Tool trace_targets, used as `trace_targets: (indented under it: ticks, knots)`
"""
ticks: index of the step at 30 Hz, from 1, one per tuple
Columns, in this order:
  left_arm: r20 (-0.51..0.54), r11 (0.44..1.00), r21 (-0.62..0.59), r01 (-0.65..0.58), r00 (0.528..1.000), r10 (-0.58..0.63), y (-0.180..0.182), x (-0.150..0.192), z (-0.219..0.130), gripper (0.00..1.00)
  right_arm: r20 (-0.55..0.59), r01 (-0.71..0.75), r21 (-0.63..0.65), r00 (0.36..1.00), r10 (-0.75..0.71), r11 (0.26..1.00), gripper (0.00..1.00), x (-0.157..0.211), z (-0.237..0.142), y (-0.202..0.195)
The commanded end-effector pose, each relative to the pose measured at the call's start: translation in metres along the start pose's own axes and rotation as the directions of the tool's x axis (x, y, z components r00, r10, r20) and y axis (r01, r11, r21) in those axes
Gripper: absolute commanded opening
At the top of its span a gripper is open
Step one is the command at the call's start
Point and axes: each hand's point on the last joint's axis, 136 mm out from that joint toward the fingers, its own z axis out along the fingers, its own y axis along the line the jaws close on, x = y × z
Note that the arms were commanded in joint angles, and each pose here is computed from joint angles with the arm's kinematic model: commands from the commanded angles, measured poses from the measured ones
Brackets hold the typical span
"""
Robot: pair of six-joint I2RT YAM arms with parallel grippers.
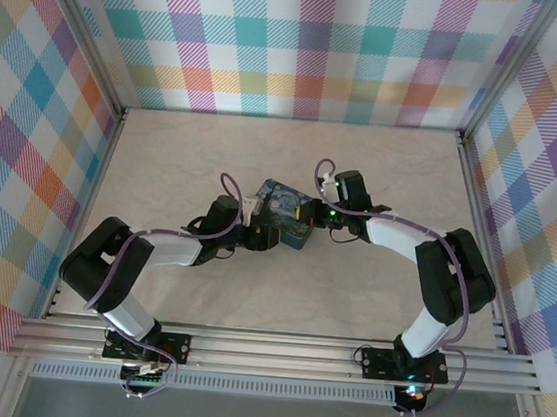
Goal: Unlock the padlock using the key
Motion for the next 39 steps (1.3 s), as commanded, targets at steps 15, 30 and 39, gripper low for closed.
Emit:
trace_targets:
  ticks: [15,30,39]
  knots:
    - [0.031,0.994,0.006,-0.107,0.994,0.107,-0.003,-0.003,0.024,0.69,-0.082,-0.019,0.066,0.996,0.024,0.998,0.01,0.023,0.016,-0.028]
    - [0.044,0.995,-0.017,-0.101,0.994,0.102,-0.013,0.002,0.035,0.57,-0.09,-0.027,0.052,0.995,0.031,0.998,0.01,0.024,0.019,-0.027]
    - [0.065,0.996,-0.037,-0.084,0.994,0.086,-0.014,-0.002,0.035,0.5,-0.089,-0.032,0.044,0.995,0.036,0.999,0.01,0.025,0.019,-0.026]
